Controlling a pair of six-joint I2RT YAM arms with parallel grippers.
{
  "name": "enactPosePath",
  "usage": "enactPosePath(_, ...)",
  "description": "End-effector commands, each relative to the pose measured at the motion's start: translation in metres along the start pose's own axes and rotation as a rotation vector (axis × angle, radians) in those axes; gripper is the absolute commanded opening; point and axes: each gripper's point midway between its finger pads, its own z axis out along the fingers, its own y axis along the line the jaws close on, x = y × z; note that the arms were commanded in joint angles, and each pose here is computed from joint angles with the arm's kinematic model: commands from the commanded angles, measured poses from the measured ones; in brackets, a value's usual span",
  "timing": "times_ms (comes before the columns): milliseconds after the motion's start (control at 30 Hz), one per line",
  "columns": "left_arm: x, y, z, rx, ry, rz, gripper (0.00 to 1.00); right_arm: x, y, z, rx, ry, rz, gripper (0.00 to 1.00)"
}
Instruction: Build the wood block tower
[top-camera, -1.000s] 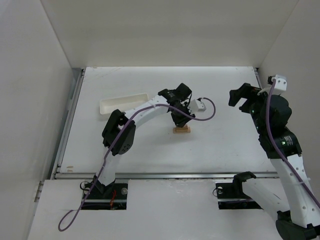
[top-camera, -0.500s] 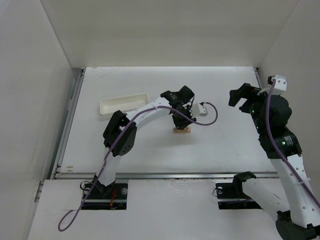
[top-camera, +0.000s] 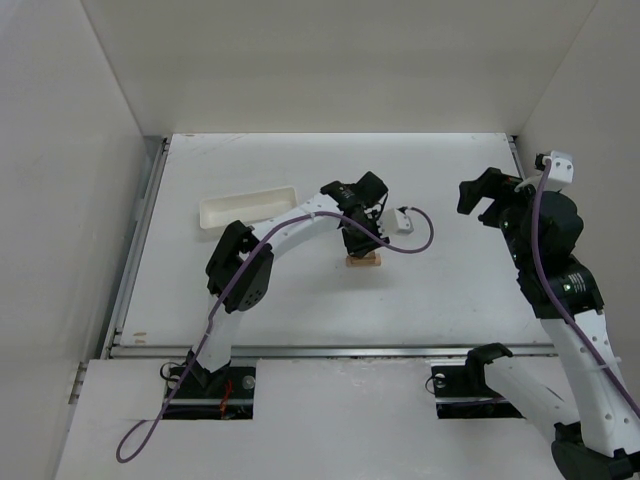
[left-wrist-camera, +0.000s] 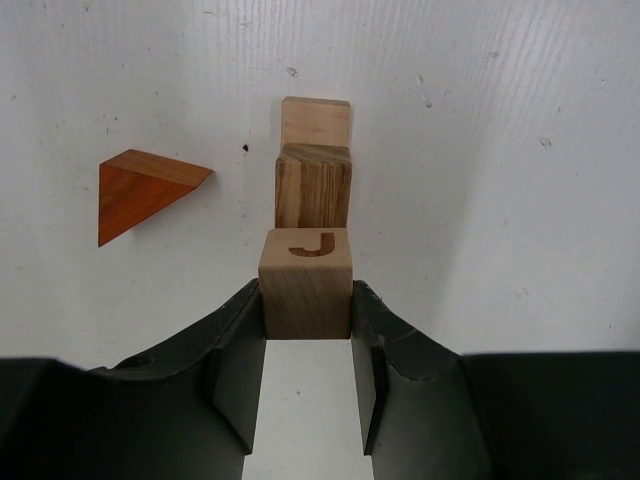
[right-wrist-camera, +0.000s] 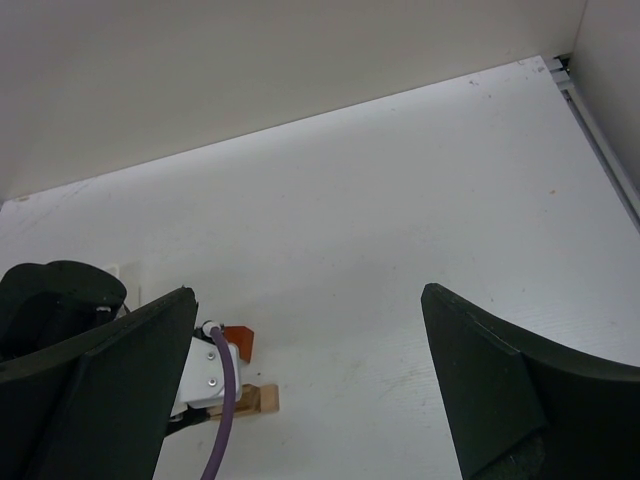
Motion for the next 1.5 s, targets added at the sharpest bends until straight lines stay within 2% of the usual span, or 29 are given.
enactPosePath(0,0.004,-0.002,-0.001,0.011,0.017,0.02,0.08,-0.004,-0.003,-0.001,0.011,-0.022,-0.006,1.0)
enactPosePath(1467,0.0,-0.004,0.011,0.028,-0.011,-0.017,0.09,-0.005,-0.006,-0.004,0.02,-0.025,-0.015,1.0)
